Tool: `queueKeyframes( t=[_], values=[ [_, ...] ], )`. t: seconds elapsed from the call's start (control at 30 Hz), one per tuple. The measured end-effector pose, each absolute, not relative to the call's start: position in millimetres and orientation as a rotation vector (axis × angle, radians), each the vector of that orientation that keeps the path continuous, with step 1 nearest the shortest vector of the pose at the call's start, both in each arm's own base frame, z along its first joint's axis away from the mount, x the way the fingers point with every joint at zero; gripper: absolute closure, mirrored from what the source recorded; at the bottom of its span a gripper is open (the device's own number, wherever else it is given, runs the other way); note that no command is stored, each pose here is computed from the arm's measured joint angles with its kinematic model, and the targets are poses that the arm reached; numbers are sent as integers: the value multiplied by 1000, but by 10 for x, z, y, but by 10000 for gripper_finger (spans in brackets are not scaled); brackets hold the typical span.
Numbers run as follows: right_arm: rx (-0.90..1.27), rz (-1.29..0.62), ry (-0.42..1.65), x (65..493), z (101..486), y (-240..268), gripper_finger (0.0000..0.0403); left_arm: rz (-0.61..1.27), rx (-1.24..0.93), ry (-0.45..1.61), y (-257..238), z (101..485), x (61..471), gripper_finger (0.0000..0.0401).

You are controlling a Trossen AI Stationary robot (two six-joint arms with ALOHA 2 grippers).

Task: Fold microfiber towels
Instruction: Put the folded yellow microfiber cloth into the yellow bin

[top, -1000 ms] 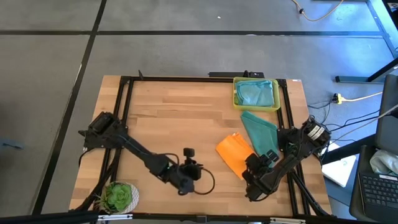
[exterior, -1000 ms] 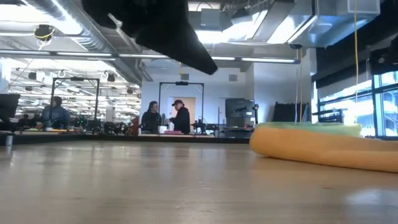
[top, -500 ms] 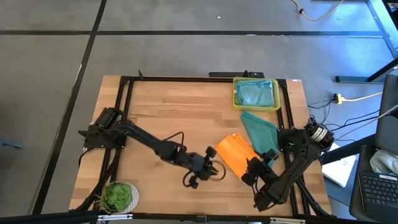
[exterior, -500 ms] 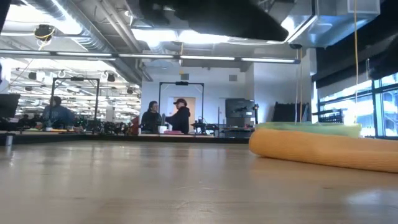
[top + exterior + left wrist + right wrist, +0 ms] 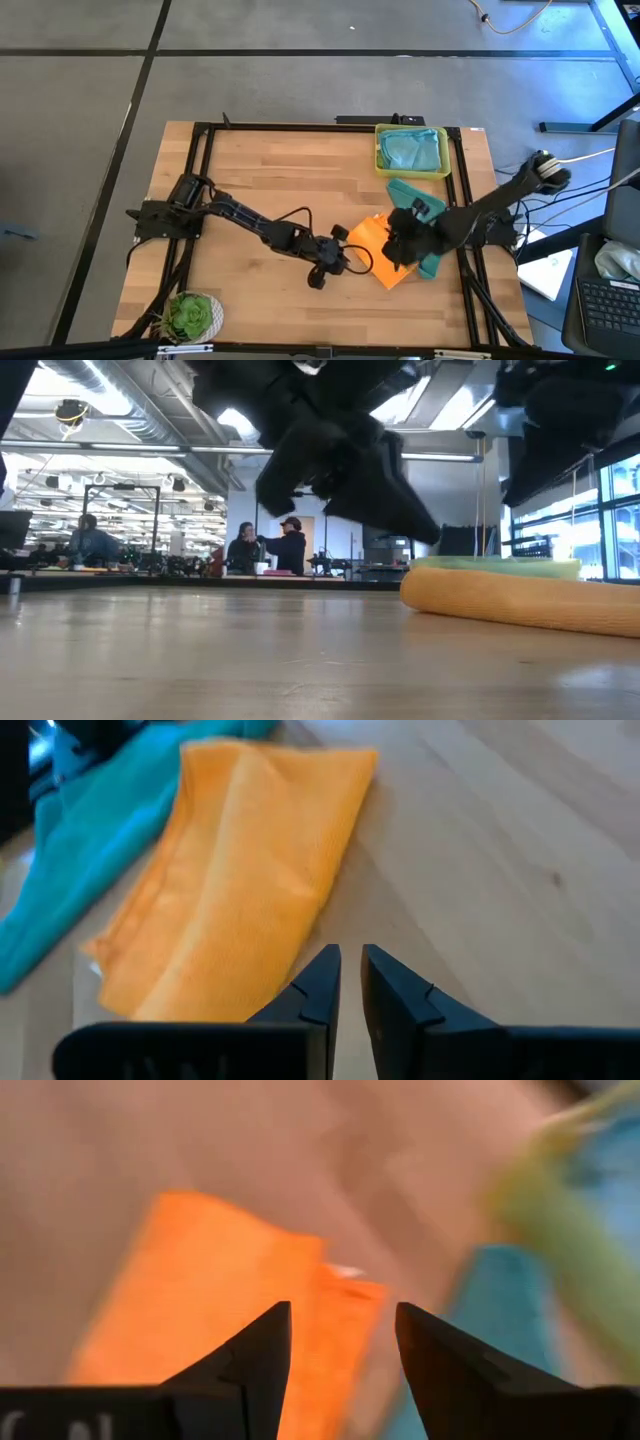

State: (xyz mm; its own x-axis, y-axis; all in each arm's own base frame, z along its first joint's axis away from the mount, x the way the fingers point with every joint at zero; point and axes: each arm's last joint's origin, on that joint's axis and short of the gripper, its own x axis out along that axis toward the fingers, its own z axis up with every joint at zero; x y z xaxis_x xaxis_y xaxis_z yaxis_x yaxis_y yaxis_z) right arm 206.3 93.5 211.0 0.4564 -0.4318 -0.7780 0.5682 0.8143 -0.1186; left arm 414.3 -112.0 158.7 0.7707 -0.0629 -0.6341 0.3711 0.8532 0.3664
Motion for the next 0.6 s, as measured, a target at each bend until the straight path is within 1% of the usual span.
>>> queueKeyframes(
  t=[0.1,0.17,0.23,0.37,0.47,0.6],
  values=[
    [292,-479,906,2108,1994,720,219,-237,512,684,-1114,1565,4124,364],
    [342,-431,923,2130,1877,591,219,-239,518,711,-1109,1547,4108,364],
    [366,-424,952,2133,1785,472,219,-245,524,748,-1102,1521,4084,364],
    [350,-437,972,2142,1698,295,219,-236,515,776,-1095,1503,4066,364],
    [340,-409,986,2160,1680,198,219,-235,513,775,-1095,1504,4067,364],
    [289,-368,1061,2135,1607,124,214,-233,510,791,-1083,1494,4059,364]
  ],
)
